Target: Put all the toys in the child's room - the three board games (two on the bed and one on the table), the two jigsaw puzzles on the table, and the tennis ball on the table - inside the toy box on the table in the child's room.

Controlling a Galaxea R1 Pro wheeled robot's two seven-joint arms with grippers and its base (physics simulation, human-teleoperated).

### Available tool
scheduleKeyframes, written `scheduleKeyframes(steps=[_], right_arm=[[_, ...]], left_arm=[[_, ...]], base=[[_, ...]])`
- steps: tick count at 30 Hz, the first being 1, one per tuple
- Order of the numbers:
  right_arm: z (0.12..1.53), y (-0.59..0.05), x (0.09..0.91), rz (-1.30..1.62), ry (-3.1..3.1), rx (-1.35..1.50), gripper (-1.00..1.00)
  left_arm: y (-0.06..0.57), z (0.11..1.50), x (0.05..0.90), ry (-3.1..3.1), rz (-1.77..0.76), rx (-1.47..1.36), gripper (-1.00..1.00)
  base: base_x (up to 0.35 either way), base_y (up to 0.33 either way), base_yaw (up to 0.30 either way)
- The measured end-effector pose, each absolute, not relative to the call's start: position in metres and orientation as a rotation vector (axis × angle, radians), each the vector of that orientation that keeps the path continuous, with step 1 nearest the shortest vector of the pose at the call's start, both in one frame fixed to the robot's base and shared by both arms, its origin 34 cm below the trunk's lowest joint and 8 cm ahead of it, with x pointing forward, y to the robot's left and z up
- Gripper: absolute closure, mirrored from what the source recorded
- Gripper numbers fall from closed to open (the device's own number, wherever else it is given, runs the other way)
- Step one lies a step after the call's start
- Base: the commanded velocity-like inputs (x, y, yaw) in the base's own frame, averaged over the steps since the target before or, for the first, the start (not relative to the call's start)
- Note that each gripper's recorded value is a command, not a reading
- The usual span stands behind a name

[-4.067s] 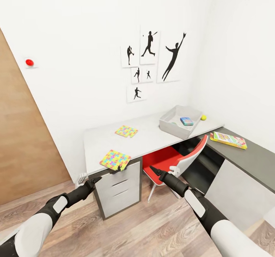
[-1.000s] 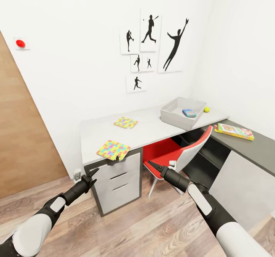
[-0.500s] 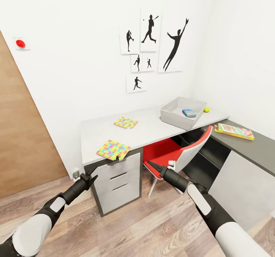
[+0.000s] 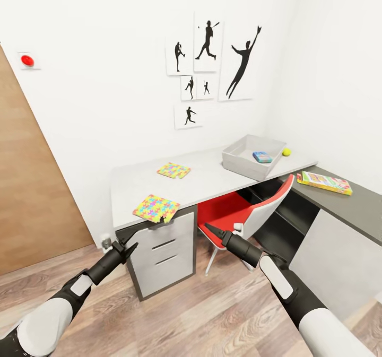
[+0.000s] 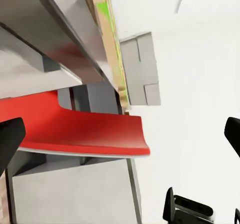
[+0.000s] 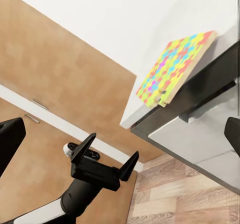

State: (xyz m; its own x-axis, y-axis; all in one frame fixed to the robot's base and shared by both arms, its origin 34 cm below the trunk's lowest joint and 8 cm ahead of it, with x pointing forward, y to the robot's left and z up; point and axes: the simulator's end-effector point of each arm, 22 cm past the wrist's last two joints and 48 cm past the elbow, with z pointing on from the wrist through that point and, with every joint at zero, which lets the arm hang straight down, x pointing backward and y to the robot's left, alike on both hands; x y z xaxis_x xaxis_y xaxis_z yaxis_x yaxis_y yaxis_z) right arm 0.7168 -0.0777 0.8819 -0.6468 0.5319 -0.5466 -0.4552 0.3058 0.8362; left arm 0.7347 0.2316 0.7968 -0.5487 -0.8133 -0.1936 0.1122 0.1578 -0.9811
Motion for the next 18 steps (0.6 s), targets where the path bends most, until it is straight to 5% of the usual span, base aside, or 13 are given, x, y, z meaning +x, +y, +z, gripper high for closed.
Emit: scheduleKeyframes(steps=[9, 18], right_arm=[[0.8819, -0.0776, 0.7168, 1.475, 1.732, 0.070, -1.00], [0.8815, -0.0776, 0.7168, 1.474, 1.733, 0.069, -1.00]], left_arm=[[0.2305, 0.7960, 0.7341, 1.658, -1.503, -0.685, -1.00], [0.2315, 0.7932, 0.7315, 1.657, -1.500, -0.690, -1.00]], base=[[0.019, -0.183, 0.000], [0.012, -0.034, 0.000]])
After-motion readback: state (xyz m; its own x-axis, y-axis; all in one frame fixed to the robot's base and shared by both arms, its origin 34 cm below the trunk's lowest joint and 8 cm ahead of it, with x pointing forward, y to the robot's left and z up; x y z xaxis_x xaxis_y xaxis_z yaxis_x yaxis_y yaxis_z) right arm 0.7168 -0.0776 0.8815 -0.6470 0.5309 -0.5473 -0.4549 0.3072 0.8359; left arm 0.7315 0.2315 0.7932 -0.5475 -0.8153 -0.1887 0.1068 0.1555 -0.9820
